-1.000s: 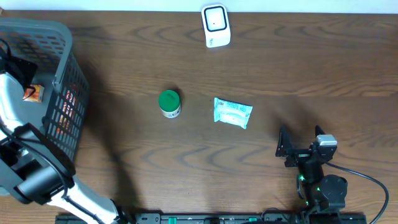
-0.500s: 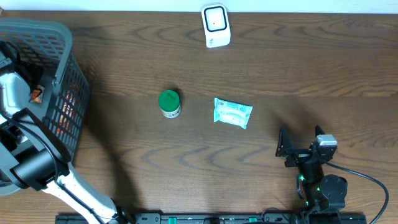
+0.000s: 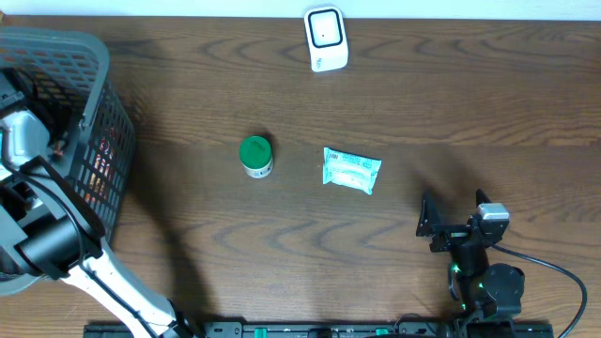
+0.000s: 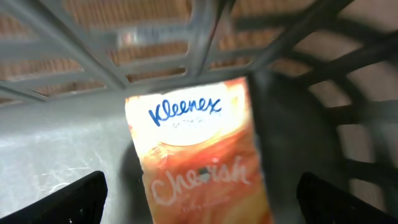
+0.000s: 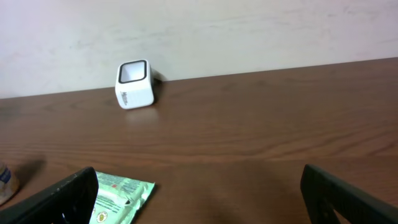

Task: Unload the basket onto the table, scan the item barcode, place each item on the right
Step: 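Grasp the orange Kleenex tissue pack with the left gripper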

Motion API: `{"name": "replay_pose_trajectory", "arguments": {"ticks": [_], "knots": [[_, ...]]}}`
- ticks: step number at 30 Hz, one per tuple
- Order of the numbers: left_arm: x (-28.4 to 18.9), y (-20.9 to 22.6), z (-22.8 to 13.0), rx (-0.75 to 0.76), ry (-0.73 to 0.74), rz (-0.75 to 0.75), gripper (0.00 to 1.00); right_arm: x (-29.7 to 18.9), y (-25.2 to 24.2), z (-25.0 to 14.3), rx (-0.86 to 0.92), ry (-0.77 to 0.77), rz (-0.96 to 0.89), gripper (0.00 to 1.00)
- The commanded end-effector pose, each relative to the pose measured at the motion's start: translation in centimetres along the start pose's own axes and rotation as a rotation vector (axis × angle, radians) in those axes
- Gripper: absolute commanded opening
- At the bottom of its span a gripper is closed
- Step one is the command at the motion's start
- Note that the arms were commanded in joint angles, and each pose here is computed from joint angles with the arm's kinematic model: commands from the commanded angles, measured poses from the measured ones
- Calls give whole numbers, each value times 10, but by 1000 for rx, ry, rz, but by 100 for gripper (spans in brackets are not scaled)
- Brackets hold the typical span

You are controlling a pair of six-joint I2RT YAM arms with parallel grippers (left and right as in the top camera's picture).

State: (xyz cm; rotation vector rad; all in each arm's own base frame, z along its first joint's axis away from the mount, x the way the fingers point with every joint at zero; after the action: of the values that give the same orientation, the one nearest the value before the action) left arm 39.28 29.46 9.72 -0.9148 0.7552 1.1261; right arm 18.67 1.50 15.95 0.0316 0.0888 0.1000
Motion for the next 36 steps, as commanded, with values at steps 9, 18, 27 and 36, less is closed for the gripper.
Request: {"name": "replay_pose_trajectory", "arguments": {"ticks": [9, 18, 27, 36], "knots": [[20, 14, -13, 19, 42, 70, 28, 0, 2, -1, -16, 4, 11, 99], [-37, 13, 3, 100, 20, 45, 28, 0, 2, -1, -16, 4, 11, 99], [-188, 13, 42, 43, -175, -146, 28, 0, 2, -1, -16, 5, 11, 99], [-345, 17, -1, 71, -46, -657, 28, 0, 2, -1, -16, 4, 10, 99]]}}
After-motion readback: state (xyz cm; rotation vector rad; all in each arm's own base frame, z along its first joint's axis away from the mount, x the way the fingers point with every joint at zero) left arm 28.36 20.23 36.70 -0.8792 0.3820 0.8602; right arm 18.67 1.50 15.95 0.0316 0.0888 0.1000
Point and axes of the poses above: each gripper's point midway between its finger pads, its own x axis out along the fingers, its own y axis along the line the jaws close on, z = x × y, the point moved 6 cm from there along -x, back along the fingers, and after that the axes turned 8 degrees about -x, right-handed, at the moved point
